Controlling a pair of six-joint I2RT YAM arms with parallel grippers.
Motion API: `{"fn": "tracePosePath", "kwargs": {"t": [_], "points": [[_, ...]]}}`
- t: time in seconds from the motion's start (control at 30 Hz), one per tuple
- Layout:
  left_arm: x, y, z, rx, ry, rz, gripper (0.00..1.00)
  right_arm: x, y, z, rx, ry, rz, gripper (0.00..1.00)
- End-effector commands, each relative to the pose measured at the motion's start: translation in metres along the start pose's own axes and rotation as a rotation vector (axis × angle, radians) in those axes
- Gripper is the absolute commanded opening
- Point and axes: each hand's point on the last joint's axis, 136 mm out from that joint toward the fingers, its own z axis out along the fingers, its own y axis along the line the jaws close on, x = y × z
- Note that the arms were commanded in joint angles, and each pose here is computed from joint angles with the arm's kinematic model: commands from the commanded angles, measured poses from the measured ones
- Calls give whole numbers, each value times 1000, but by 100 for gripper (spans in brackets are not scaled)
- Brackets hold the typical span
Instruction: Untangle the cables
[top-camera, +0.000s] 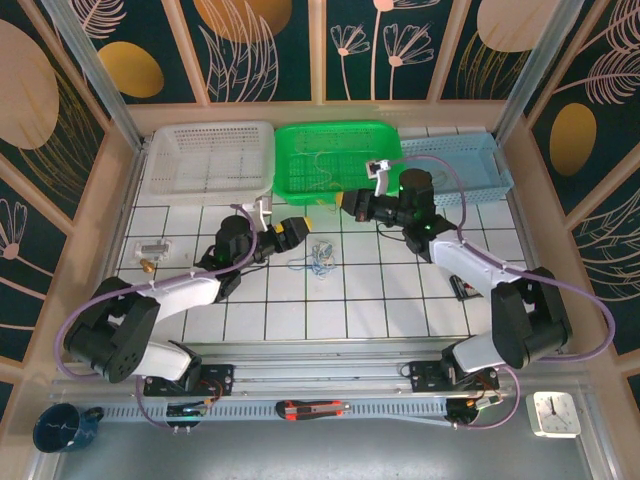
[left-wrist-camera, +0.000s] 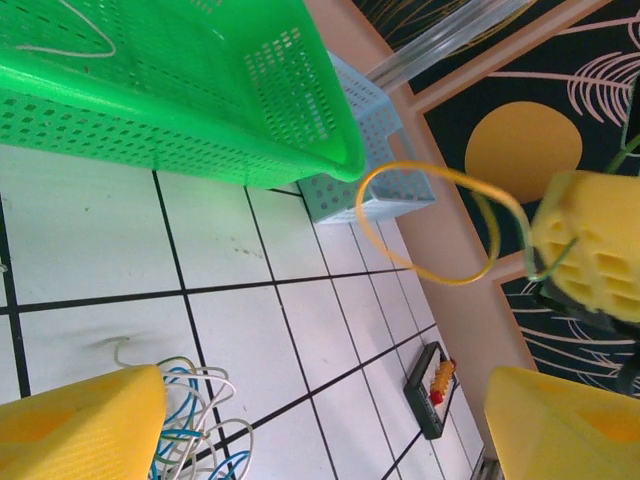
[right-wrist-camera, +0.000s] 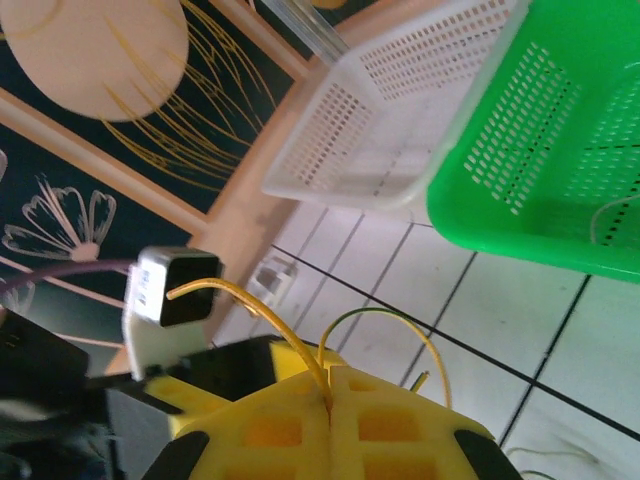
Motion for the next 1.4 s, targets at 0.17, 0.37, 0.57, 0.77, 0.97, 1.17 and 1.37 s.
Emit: {"fn": "tracePosePath", "kwargs": {"t": [0.17,0.37,0.57,0.77,0.97,1.17,1.37], "points": [[-5,-9,5,66,-32,16,83,-13,37,-6,-152,-79,96,0],[-13,-18,7,111,-70,-2,83,-11,51,-2,-222,-90,141,0],[-24,-26,5,138,-126,-13,83,-2,61,7,-264,-72,169,0],[-36,-30,2,151,-188,-29,81,10,70,15,-293,-50,190,0],[-41,-24,2,136,-230,-49,76,16,73,16,-311,-40,209,0],[-39,-19,5,133,-226,-61,40,10,75,11,-314,-53,200,0],[-25,-4,6,88,-186,-52,18,-25,55,-13,-250,-144,184,0]]}}
